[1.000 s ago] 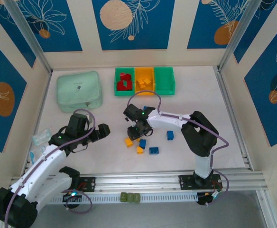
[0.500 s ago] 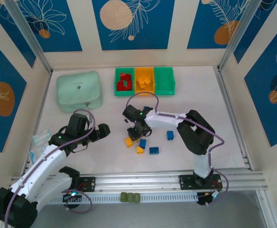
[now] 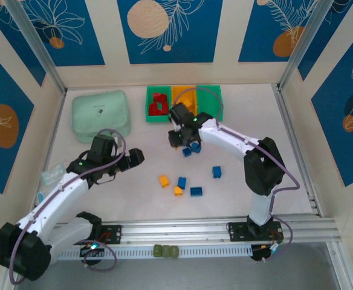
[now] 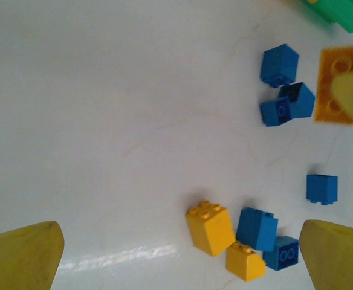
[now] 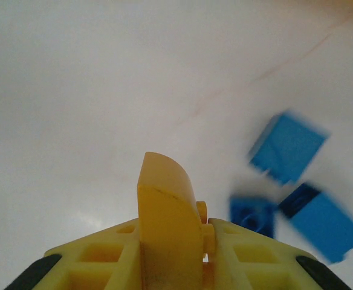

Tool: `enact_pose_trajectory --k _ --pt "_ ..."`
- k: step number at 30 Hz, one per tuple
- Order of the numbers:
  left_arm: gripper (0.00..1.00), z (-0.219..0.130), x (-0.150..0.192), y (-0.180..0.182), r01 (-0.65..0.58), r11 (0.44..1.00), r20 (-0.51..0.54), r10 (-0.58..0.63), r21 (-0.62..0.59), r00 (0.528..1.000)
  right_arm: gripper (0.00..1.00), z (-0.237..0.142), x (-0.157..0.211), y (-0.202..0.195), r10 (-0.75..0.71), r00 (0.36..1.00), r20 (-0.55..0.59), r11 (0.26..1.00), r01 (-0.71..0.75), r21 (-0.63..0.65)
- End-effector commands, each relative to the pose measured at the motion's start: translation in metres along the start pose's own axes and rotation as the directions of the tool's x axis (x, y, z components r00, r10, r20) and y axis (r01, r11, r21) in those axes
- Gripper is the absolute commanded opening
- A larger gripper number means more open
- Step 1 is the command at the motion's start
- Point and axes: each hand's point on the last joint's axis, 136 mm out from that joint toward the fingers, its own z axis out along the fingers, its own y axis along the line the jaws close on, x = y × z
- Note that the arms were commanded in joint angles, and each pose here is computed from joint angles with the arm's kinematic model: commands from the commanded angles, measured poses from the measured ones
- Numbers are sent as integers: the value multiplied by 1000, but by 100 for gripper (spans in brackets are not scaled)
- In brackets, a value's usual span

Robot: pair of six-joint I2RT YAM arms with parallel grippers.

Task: Sort the legos into containers by color
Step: Place the lego in the container.

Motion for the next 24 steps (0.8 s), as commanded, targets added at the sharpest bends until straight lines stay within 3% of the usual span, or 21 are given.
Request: enact_pose_trajectory --k 1,6,12,15,20,24 --pt "99 0 -25 -29 -58 995 45 54 81 998 29 0 -44 -24 77 992 100 996 -82 42" --pt "99 15 -39 -41 -63 992 36 59 105 998 29 18 -98 -63 112 977 183 981 -139 138" --pt "99 27 -53 -53 -67 990 38 62 125 997 30 47 -147 -91 164 958 234 974 -196 118" --pt "99 32 -57 -55 -70 990 33 67 122 997 44 53 -166 -98 145 959 242 973 -183 142" --pt "99 35 -57 -55 -68 990 20 66 123 998 52 43 -171 -92 123 965 233 977 -158 141" --pt "99 30 -51 -56 -67 988 6 67 138 998 53 24 -153 -72 85 972 220 986 -114 119"
